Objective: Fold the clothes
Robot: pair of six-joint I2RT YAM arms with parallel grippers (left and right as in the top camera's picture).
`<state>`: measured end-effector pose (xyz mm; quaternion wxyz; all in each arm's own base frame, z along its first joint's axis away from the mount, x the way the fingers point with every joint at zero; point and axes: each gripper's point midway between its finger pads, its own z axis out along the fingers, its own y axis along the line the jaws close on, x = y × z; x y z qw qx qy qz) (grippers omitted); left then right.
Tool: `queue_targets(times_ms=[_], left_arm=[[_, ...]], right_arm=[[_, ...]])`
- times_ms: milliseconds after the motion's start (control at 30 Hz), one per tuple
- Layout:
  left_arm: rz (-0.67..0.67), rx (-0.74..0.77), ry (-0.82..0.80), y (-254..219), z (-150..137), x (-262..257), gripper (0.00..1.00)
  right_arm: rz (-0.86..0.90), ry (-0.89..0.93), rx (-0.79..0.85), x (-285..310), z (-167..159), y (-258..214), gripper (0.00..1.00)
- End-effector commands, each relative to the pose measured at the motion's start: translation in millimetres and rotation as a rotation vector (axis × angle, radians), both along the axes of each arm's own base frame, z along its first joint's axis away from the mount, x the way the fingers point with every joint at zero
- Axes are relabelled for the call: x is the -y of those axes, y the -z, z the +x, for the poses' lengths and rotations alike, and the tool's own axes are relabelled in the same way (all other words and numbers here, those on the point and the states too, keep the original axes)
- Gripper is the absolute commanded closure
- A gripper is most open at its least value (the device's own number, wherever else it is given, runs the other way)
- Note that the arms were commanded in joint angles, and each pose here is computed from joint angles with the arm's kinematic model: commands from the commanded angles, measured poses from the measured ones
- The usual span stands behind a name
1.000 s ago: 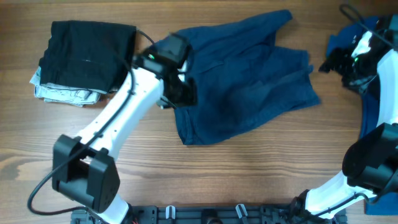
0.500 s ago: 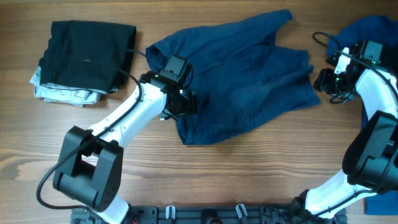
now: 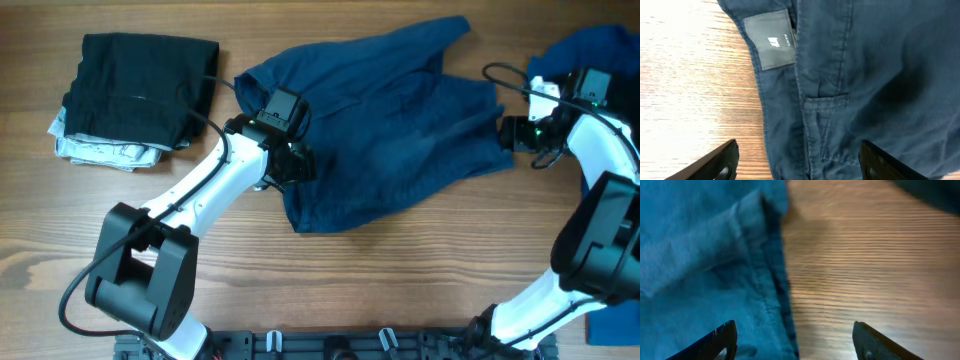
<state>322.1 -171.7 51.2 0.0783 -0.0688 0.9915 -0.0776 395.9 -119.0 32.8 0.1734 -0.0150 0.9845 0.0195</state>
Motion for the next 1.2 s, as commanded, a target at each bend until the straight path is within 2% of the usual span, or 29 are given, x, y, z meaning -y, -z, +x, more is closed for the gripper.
queue_targets(times_ms=[0,100,200,267,333,467,600,633,733,1000,1167], left_arm=[[0.038,0.007,-0.029,4,2,-9,0.23],[0.038,0.007,-0.028,4,2,-9,0.23],[0.038,0.006,-0.029,4,2,-9,0.23],[0.038,0.006,-0.029,4,2,-9,0.22],[0.039,0.003,-0.029,4,1,-10,0.22],[0.049,-0.023,-0.027,5,-5,-12,0.25],[-0.012,-0.115,-0.010,6,-24,-3,0.40],[-0.043,-0.140,-0.001,6,-30,2,0.41],[-0.145,-0.197,0.084,1,-45,24,0.41],[-0.098,-0.276,0.157,11,-78,26,0.41],[-0.102,-0.269,0.158,35,-86,24,0.39]], right_arm=[[0.044,-0.177,-0.042,-22,-6,26,0.27],[0.038,-0.236,-0.058,-28,-6,35,0.31],[0.036,-0.261,-0.061,-32,-5,39,0.43],[0.032,-0.264,-0.053,-33,-3,38,0.58],[0.028,-0.263,-0.048,-33,-1,37,0.78],[0.048,-0.198,-0.059,-33,-2,38,0.96],[0.076,-0.117,-0.071,-33,-3,38,0.96],[0.078,-0.109,-0.070,-33,-2,38,0.96],[0.086,-0.077,-0.066,-32,-1,37,0.96],[0.086,-0.064,-0.056,-31,2,37,0.96],[0.092,-0.041,-0.052,-31,3,36,0.96]])
